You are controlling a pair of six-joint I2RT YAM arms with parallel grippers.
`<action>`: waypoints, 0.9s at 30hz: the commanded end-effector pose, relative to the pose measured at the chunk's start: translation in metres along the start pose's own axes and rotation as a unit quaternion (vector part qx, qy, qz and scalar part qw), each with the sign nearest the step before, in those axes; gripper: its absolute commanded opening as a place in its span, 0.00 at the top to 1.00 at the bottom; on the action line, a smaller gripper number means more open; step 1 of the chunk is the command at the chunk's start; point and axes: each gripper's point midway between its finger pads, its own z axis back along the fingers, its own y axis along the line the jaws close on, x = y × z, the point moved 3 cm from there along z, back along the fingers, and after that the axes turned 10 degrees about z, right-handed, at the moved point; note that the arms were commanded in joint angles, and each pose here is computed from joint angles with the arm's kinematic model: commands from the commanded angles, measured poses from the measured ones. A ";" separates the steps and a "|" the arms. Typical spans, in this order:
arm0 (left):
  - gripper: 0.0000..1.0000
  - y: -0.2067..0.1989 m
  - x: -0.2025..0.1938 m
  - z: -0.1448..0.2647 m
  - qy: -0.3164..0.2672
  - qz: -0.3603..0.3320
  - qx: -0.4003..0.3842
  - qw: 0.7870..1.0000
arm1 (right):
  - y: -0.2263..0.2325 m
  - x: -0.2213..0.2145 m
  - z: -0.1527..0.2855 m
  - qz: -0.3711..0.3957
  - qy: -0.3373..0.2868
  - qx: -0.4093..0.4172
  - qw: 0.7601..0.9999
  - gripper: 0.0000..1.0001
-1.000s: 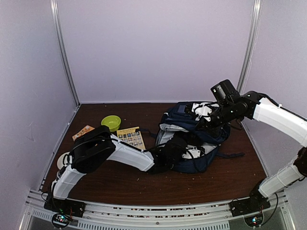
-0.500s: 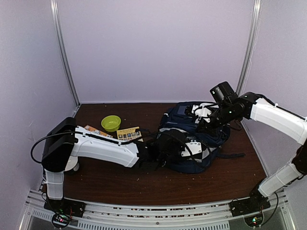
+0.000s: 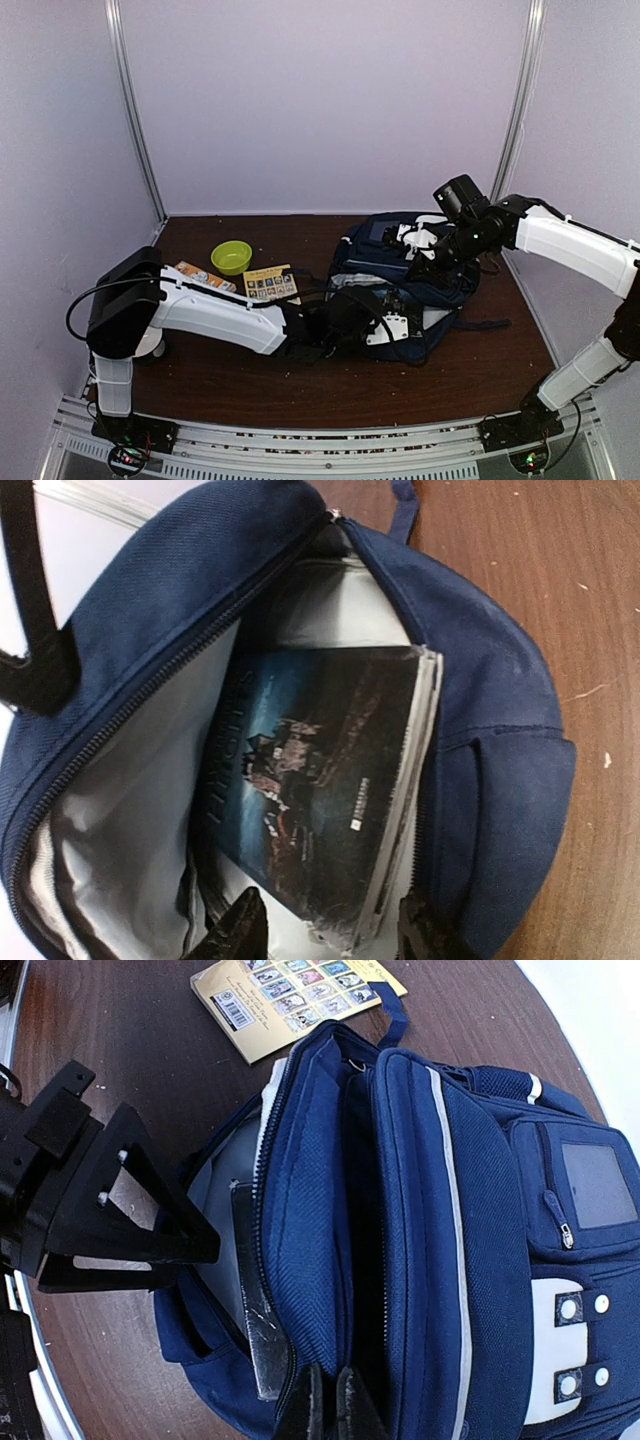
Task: Pack the student bag
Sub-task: Adjust the book in the largest pocket of the bag.
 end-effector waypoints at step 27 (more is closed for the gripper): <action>0.65 -0.014 0.005 -0.036 -0.023 -0.008 -0.087 0.996 | -0.004 0.016 0.022 0.010 -0.049 -0.022 0.999 1.00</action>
